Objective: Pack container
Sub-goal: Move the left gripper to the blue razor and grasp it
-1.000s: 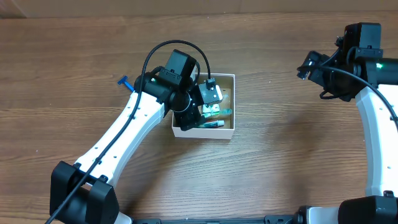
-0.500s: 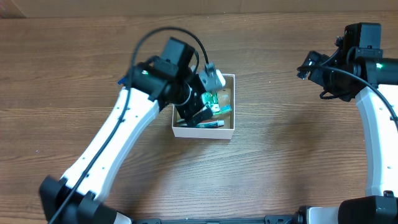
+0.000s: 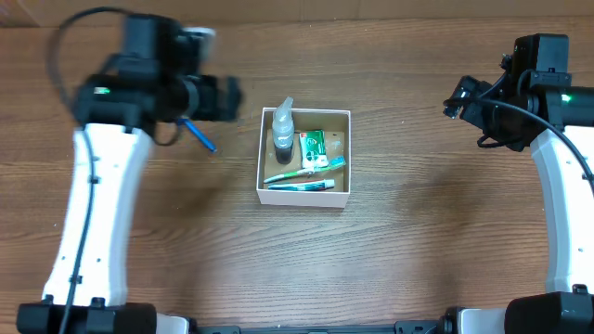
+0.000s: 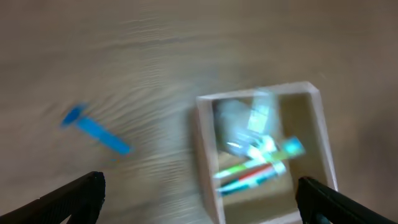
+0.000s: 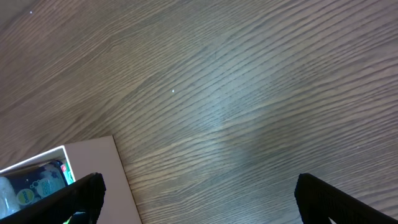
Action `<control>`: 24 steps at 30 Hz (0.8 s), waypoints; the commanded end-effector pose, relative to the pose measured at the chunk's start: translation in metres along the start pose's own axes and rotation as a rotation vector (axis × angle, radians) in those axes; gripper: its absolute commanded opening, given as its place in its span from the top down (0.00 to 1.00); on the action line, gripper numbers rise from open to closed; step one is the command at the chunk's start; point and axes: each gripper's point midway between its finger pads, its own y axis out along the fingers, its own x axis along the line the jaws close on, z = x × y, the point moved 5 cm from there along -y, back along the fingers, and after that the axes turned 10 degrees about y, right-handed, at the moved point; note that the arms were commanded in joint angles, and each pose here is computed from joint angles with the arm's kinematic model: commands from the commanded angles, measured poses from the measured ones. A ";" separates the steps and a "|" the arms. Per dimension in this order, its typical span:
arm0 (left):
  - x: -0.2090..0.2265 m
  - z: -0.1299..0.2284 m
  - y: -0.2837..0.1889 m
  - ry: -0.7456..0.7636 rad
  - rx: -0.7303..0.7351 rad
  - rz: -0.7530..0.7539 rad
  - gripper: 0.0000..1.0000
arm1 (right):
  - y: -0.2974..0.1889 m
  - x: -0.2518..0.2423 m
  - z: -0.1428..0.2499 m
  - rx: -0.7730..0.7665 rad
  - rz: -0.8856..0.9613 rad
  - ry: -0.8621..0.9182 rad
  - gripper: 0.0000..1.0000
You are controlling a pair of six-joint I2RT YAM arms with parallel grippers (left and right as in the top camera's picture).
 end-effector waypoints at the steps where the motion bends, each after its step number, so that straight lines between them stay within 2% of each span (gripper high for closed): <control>1: 0.040 0.000 -0.011 -0.235 -0.027 -0.087 0.00 | -0.004 0.002 -0.003 -0.015 -0.015 -0.004 0.00; 8: 0.069 0.009 0.015 -0.258 0.058 -0.200 0.00 | -0.004 0.002 -0.003 -0.015 -0.014 -0.003 0.00; 24: 0.107 0.055 0.162 -0.543 0.342 -0.246 0.00 | -0.004 0.002 -0.003 -0.015 -0.015 -0.004 0.00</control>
